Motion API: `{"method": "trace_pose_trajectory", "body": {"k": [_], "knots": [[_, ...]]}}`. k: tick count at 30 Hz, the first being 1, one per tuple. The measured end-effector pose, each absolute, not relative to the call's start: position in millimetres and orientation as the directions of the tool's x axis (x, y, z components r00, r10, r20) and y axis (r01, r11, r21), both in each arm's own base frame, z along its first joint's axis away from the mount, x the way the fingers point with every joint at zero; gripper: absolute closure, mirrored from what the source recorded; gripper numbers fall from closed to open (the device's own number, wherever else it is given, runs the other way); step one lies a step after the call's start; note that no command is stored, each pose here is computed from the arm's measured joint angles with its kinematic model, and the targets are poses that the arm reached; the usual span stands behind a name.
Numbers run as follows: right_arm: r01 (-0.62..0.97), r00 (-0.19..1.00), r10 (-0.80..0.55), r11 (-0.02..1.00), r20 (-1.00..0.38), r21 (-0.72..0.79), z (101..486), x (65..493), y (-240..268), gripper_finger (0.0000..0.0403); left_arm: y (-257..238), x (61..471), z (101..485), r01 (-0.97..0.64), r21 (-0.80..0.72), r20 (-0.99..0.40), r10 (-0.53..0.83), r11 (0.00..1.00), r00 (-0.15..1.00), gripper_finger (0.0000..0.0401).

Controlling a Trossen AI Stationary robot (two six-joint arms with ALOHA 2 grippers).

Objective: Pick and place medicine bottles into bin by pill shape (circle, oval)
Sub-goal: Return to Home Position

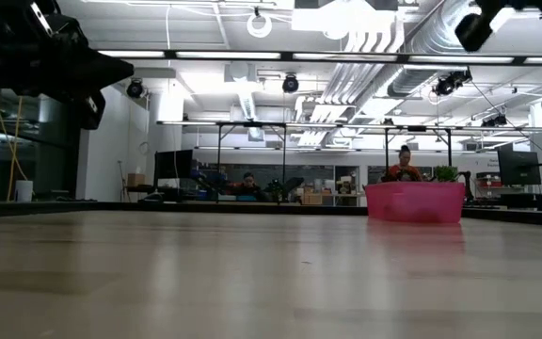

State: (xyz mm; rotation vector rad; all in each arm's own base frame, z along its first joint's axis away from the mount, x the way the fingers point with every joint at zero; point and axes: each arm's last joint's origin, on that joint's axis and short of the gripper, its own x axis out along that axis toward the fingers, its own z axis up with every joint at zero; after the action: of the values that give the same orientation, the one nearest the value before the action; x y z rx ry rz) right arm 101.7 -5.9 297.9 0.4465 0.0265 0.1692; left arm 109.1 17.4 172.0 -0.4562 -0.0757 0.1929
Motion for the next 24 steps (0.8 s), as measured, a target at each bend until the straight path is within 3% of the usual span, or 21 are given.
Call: {"method": "trace_pose_trajectory", "body": {"k": [9, 15, 21, 24], "knots": [[-0.184, 0.976, 0.119, 0.9, 0.182, 0.396, 219.5, 105.6, -4.0, 0.0403, 17.4, 109.1, 171.7, -0.169, -0.446, 0.027, 0.202, 0.879, 0.979, 0.0398], [-0.218, 0.952, 0.117, 0.908, 0.283, 0.358, 197.7, 100.5, -0.9, 0.0403, 17.4, 108.8, 171.7, -0.169, -0.446, 0.027, 0.202, 0.879, 0.979, 0.0398], [-0.163, 0.98, 0.113, 0.925, 0.163, 0.343, 181.9, 95.5, -0.5, 0.0403, 16.9, 105.8, 175.1, -0.153, -0.447, 0.062, 0.201, 0.882, 0.978, 0.0398], [-0.143, 0.989, 0.12, 0.931, 0.089, 0.335, 174.7, 96.6, -0.3, 0.0403, 16.5, 103.4, 169.7, -0.175, -0.445, 0.009, 0.2, 0.878, 0.98, 0.0398]]}}
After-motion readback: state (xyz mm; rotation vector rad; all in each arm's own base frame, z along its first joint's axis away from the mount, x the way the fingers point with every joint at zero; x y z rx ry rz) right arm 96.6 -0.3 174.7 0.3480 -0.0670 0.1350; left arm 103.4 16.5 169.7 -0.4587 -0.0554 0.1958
